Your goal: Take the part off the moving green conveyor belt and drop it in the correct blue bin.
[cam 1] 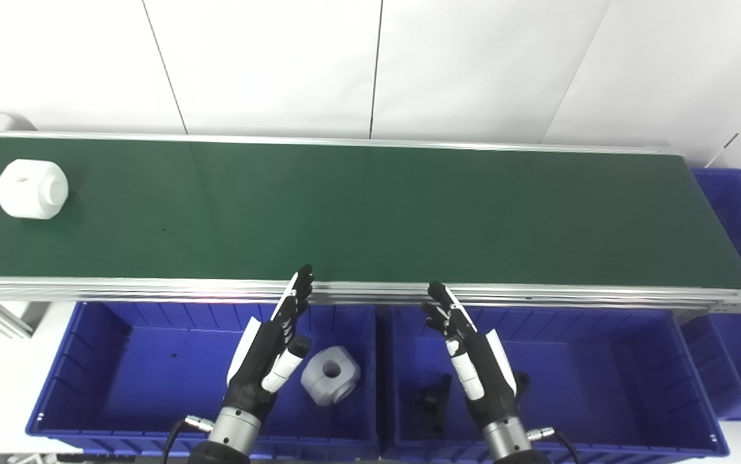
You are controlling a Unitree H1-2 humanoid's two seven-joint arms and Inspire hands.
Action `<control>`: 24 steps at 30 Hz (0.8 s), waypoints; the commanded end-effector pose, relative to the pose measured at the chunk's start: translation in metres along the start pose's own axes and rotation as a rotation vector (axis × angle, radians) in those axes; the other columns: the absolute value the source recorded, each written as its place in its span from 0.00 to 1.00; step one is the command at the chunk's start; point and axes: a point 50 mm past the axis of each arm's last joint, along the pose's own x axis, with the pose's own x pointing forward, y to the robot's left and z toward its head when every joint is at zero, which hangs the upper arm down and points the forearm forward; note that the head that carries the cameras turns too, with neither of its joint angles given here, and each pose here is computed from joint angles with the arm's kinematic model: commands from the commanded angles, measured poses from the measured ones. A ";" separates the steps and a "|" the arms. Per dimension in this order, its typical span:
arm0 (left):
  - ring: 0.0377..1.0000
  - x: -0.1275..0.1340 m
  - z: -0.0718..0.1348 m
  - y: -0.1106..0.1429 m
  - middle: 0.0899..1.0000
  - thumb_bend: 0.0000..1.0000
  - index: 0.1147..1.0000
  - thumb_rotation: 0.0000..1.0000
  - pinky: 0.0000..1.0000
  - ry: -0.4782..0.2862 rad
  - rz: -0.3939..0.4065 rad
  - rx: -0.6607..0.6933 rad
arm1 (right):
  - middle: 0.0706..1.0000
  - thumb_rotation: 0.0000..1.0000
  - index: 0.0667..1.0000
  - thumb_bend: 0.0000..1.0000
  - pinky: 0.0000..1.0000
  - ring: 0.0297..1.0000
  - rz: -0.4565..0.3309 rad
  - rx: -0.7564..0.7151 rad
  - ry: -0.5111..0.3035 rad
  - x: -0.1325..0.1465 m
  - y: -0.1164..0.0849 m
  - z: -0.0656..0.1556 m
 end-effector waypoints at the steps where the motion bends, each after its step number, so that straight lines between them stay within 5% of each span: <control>1: 1.00 0.004 0.012 0.000 1.00 0.90 0.99 0.95 1.00 -0.066 0.008 0.001 | 0.95 1.00 0.94 0.86 0.87 0.89 0.000 -0.001 -0.094 0.005 0.000 0.014; 24: 1.00 0.004 0.011 0.000 1.00 0.90 0.99 0.95 1.00 -0.067 0.004 0.000 | 0.94 0.99 0.95 0.87 0.87 0.89 0.004 0.000 -0.089 0.005 0.000 0.015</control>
